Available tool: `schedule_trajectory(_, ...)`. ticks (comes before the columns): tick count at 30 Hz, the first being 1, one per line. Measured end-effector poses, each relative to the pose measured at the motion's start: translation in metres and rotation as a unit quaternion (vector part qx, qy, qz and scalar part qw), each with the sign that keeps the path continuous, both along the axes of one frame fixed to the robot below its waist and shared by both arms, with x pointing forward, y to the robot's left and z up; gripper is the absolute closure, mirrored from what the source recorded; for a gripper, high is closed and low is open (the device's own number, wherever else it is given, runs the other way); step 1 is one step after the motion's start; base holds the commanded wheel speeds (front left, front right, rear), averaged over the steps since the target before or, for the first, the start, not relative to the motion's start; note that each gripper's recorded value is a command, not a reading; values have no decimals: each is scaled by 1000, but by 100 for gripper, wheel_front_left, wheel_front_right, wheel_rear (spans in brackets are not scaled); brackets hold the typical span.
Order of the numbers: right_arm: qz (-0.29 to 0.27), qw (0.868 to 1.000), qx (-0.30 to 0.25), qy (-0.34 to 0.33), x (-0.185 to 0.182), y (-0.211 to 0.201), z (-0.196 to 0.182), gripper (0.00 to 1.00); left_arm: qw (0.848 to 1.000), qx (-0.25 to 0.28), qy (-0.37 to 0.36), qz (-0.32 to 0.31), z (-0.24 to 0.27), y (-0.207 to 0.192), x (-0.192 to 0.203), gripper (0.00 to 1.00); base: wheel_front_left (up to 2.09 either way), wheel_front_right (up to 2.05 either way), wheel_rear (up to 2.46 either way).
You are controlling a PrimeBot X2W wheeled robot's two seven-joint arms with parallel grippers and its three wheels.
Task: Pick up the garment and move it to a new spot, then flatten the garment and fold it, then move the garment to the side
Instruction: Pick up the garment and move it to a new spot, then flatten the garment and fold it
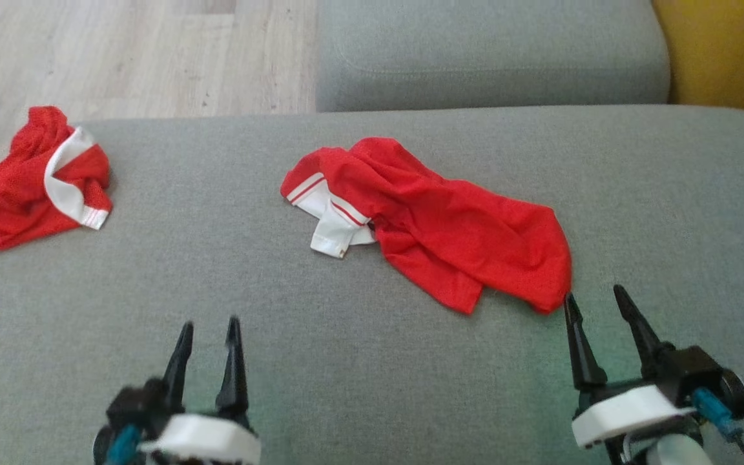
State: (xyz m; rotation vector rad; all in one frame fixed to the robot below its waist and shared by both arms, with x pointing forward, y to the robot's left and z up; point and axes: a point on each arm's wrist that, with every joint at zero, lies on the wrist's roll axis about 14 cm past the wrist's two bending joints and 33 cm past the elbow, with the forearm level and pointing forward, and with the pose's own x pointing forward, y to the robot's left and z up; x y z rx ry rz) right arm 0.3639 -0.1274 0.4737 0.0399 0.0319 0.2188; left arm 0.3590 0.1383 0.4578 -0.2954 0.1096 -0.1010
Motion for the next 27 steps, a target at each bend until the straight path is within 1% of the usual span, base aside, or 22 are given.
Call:
schedule_trajectory(1, 2, 1000, 0, 5, -5, 1, -3, 0, 1000, 3, 6, 14, -5, 7, -13, 0, 0, 0, 0)
schedule_trajectory(2, 3, 1000, 0, 7, -7, 2, -4, 0, 1000, 7, 8, 18, -7, 10, -18, 0, 0, 0, 0)
schedule_trajectory(7, -1, 1000, 10, 9, -8, 0, -5, 0, 999, 16, 12, 32, -11, 19, -30, 0, 0, 0, 0)
schedule_trajectory(27, -8, 1000, 11, 21, -8, -4, -12, 0, 999, 22, 20, 37, -16, 23, -30, 0, 0, 0, 0)
